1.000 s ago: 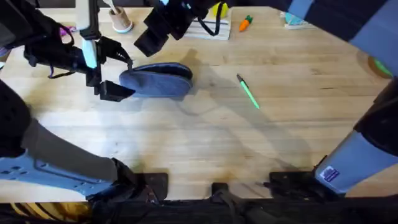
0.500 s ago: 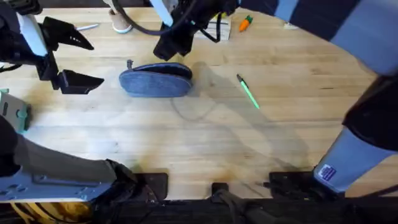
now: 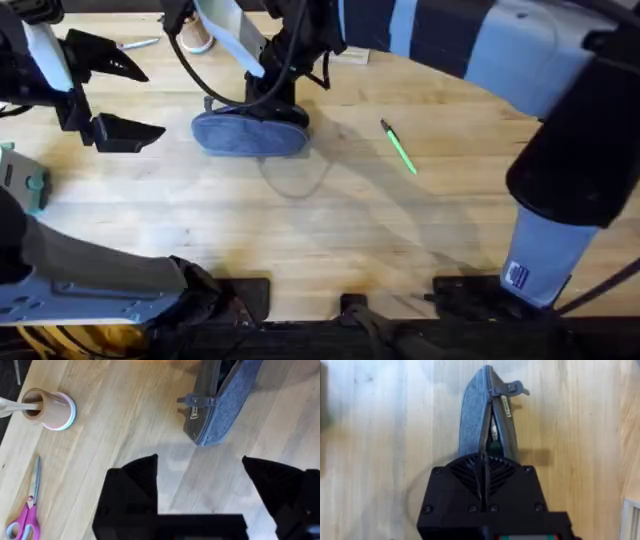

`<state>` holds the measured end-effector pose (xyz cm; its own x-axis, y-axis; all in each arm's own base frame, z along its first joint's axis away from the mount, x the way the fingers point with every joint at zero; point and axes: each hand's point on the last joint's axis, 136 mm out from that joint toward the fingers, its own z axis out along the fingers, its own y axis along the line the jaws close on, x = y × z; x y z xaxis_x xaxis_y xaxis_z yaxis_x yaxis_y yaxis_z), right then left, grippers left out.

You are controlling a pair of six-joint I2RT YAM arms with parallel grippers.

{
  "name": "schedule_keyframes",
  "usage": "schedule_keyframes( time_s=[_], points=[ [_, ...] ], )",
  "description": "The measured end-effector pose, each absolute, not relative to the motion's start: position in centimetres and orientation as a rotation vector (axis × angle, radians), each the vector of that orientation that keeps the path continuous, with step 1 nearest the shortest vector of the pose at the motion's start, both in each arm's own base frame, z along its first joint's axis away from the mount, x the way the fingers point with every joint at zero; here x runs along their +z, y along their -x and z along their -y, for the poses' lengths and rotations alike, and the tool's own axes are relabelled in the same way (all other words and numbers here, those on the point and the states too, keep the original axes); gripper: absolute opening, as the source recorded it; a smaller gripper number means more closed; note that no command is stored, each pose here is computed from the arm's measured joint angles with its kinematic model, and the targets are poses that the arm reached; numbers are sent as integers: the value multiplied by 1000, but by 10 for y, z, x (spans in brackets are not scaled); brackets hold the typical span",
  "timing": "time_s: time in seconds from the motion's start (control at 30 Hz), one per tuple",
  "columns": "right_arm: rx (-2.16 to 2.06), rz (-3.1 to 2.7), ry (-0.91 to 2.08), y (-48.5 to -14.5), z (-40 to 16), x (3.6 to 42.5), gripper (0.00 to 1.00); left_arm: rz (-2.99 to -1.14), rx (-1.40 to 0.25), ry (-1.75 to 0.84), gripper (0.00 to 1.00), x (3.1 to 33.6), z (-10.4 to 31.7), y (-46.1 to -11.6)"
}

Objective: Unzip the bag, pick up the pens from the table one at a time and place them inside, then zip the bag closed.

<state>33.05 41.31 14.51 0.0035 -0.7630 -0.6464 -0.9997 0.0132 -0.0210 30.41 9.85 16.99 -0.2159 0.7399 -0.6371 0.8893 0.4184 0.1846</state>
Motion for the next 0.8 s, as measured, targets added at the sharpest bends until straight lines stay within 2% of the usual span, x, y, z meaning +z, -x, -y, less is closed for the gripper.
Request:
schedule_keyframes(
  time_s=[0.43, 0.8],
  points=[
    [625, -1756, 1789, -349, -432, 118, 30, -2012, -289, -1376, 994, 170, -98, -304],
    [642, -1809, 1826, -337, -444, 86, 30, -2012, -289, -1376, 994, 170, -98, -304]
  ],
)
